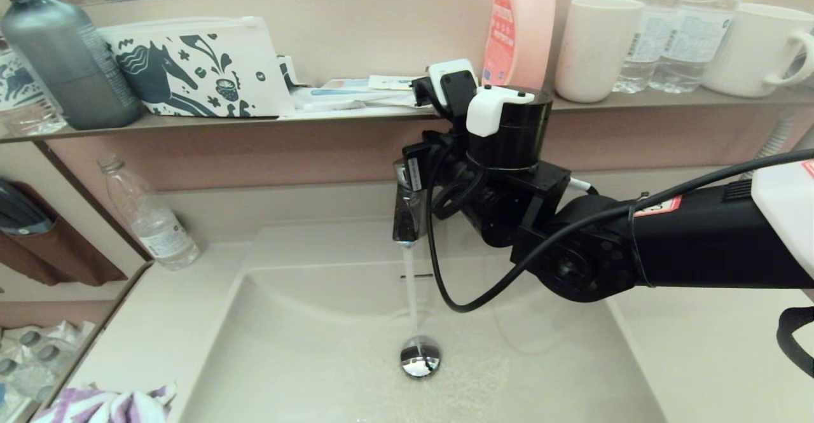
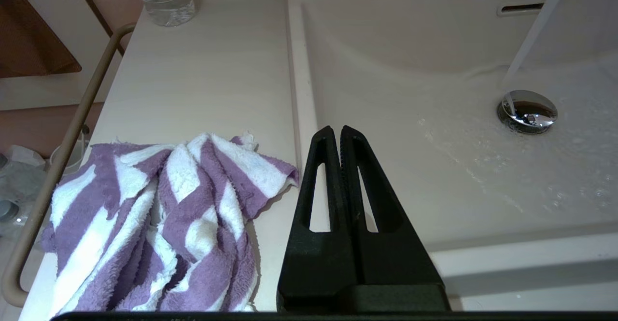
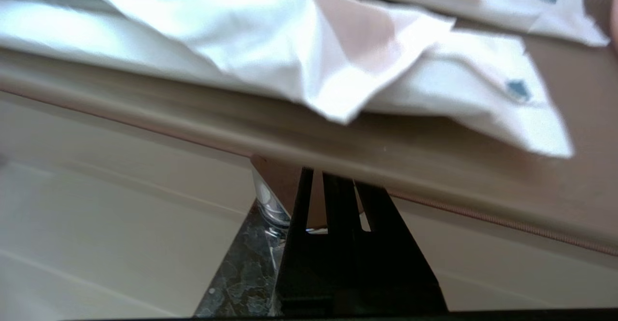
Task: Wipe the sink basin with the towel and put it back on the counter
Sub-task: Turn off the faucet, then pick up the cloth
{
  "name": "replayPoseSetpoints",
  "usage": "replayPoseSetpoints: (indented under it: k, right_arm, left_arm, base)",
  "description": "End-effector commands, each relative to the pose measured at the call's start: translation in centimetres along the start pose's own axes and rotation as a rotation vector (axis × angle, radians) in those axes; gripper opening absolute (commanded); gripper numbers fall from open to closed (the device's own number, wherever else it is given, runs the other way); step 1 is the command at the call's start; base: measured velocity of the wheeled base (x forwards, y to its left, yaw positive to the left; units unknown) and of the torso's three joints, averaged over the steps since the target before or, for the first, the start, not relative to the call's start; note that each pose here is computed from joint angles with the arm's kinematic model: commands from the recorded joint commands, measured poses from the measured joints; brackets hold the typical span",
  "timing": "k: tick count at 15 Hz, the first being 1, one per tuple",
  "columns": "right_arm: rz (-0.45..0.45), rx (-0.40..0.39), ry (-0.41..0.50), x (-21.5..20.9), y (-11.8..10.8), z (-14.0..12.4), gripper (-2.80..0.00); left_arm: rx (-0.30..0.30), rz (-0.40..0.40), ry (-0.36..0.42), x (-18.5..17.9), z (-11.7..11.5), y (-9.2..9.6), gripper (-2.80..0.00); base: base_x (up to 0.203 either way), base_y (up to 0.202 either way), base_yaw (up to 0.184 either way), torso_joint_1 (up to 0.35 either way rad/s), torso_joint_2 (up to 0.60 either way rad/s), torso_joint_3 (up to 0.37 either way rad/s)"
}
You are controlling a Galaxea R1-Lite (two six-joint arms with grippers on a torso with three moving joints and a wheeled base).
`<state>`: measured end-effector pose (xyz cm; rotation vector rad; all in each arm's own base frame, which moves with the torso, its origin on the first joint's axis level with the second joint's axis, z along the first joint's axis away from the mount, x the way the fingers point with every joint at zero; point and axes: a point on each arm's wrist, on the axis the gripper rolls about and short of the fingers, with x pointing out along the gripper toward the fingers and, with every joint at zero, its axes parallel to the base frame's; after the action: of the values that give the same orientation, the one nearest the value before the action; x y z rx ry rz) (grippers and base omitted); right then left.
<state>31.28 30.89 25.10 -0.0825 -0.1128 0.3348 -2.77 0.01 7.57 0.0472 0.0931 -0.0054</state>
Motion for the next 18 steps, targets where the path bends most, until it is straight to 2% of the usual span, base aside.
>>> replayPoseSetpoints:
  k: [1,12,18]
  right_arm:
    - [-0.003,-0.008,0.014,0.2,0.1,-0.7,-2.8]
    - [-0.011,-0.053,0.118,-0.3,0.2,-3.8,-2.8]
    - [-0.018,-0.029,0.077,-2.2,-0.3,-1.1,-2.8]
  left_arm:
    - [0.0,0.0,0.002,0.0,0.0,0.0,-2.8]
    - [0.0,0.0,0.002,0.0,0.0,0.0,-2.8]
    - [0.0,0.0,0.0,0.0,0.0,0.0,-2.8]
  base:
    - [0.0,0.0,0.0,0.0,0.0,0.0]
    - [0.0,0.0,0.0,0.0,0.0,0.0]
    - [0.0,0.0,0.0,0.0,0.0,0.0]
